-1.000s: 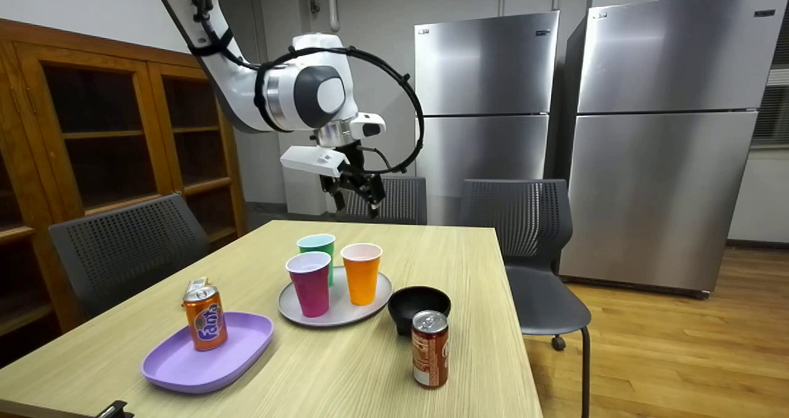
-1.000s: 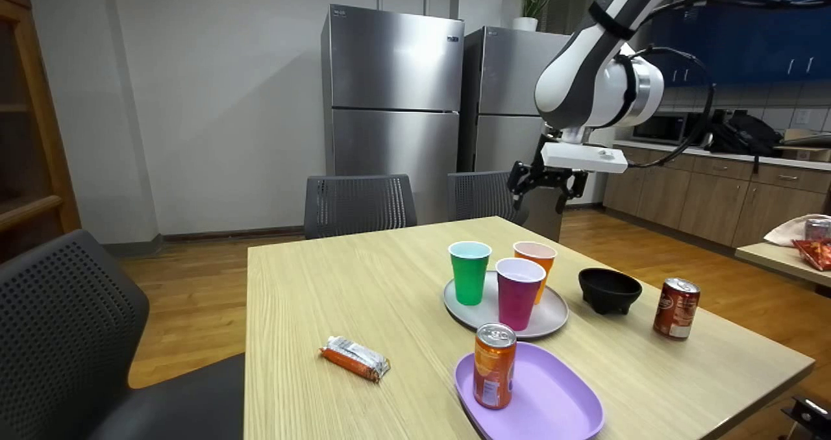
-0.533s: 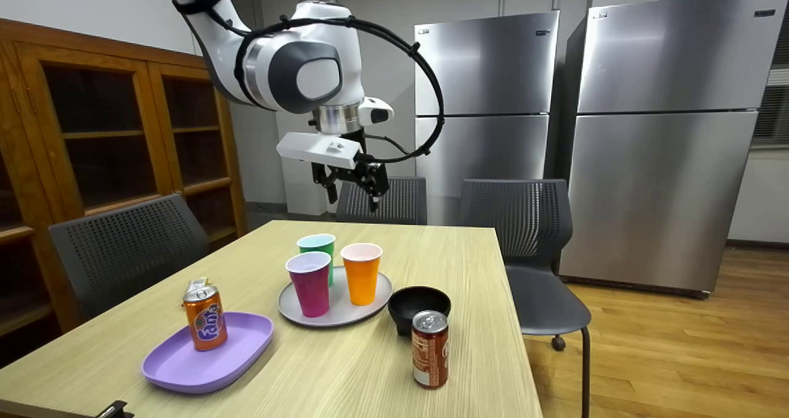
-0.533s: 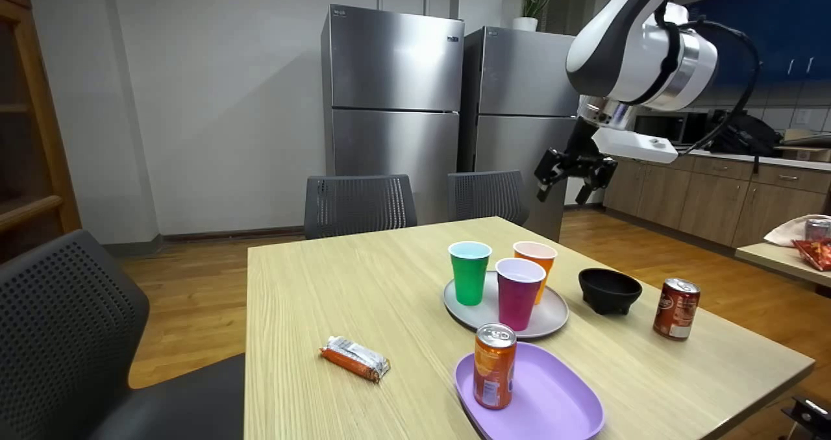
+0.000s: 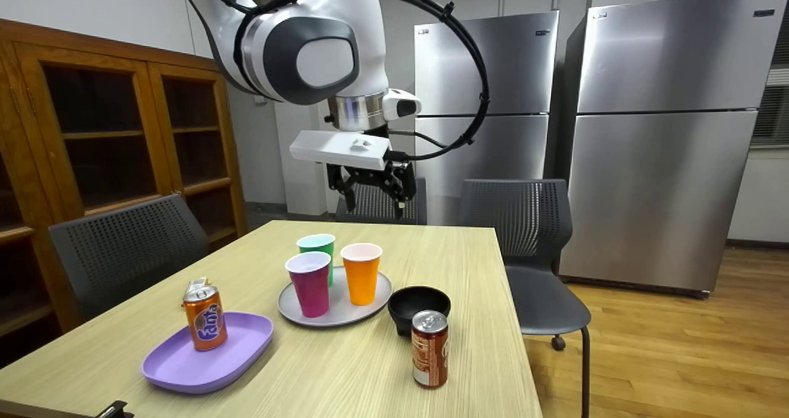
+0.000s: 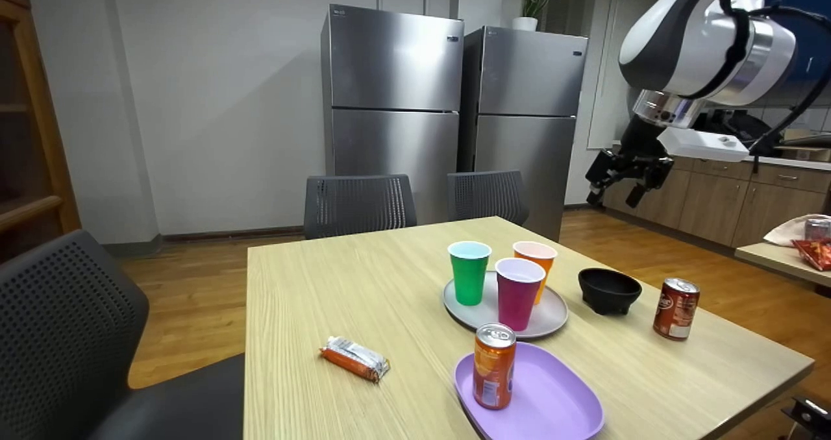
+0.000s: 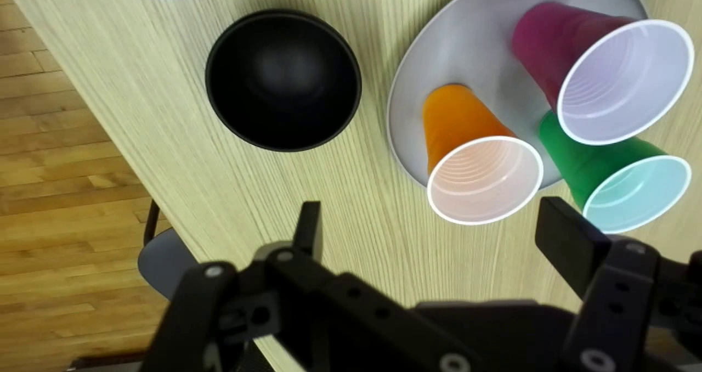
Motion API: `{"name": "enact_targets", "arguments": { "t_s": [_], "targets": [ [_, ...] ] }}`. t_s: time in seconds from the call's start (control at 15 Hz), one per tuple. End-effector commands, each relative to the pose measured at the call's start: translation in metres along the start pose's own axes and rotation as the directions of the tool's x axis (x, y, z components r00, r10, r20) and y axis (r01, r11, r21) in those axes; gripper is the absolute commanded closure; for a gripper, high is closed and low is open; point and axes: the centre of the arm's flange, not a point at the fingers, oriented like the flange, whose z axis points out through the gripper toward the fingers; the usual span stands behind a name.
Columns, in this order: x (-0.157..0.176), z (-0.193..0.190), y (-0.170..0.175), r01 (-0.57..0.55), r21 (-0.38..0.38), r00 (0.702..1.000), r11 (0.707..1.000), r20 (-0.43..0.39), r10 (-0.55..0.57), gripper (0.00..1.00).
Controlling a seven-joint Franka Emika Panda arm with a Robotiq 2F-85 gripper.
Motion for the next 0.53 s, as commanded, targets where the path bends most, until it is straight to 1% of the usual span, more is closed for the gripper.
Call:
{"name": "enact_targets", "arguments": {
  "t_s": [0.0,0.47],
  "targets": [
    [-0.0024,0.0002,0.0007,0.000,-0.001,1.000,1.000,0.002,0.000,0.00],
    [-0.0031,-0.0006,-0.0003,0.001,-0.002,1.000,1.000,0.001,-0.001,0.00]
  ]
}}
